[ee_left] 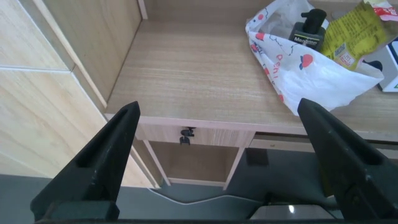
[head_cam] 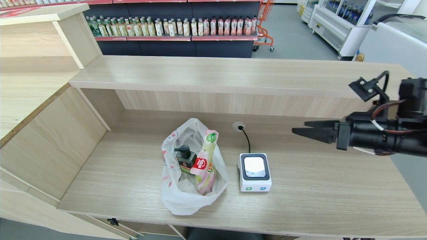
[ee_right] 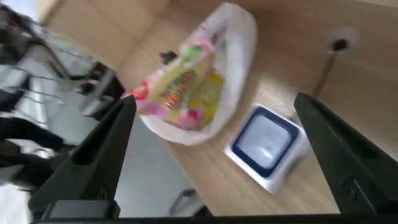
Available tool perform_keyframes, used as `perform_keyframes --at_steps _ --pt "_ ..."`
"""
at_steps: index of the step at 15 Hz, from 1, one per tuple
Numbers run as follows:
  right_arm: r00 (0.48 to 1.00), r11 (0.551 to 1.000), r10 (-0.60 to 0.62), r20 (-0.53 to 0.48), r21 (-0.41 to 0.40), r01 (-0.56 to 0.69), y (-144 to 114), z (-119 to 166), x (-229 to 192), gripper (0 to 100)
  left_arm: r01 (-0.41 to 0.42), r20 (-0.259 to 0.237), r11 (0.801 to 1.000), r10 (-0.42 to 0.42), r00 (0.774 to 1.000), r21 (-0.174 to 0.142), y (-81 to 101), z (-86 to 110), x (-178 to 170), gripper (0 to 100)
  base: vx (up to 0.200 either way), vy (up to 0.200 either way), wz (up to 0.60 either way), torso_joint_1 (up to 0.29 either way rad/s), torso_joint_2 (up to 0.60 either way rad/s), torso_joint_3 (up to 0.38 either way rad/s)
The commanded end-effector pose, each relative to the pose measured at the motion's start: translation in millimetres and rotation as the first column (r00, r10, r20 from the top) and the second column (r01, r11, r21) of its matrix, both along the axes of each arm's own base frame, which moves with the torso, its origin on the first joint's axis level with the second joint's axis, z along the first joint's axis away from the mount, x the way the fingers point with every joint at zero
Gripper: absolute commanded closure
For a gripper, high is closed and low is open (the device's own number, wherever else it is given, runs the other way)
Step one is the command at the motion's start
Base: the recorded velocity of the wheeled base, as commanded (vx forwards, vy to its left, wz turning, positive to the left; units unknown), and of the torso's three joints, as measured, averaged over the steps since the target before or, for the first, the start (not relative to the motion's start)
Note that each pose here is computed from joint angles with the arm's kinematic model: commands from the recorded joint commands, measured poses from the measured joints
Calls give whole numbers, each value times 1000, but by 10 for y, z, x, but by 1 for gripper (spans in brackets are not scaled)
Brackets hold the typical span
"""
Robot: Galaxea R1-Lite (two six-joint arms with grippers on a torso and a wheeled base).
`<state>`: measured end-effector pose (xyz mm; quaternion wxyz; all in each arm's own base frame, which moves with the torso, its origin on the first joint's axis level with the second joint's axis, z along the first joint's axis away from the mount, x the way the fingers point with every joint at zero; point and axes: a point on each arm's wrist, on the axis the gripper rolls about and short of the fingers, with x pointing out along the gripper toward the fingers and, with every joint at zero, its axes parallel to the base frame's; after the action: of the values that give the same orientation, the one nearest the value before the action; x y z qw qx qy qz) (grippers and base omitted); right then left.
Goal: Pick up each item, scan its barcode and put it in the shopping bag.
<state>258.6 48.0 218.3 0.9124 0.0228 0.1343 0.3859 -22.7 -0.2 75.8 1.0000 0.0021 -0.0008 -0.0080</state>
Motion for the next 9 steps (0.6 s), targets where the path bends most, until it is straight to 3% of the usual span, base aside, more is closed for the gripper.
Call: perform_keyframes --at_steps 1,3,7,9 --pt "933 911 -332 141 -208 356 -341 146 -640 0 -1 0 1000 1 1000 0 0 0 0 0 0 0 0 0 0 0" --pt "858 823 -485 168 -245 513 -385 13 -1017 0 -1 0 1000 1 1000 0 0 0 0 0 0 0 0 0 0 0" --pt "770 736 -617 163 -227 638 -445 -349 -1615 0 1 0 1000 -1 1000 0 0 0 0 0 0 0 0 0 0 0" --pt "751 727 -636 177 -186 661 -456 -427 -1813 0 -1 0 1000 1 1000 0 0 0 0 0 0 0 0 0 0 0"
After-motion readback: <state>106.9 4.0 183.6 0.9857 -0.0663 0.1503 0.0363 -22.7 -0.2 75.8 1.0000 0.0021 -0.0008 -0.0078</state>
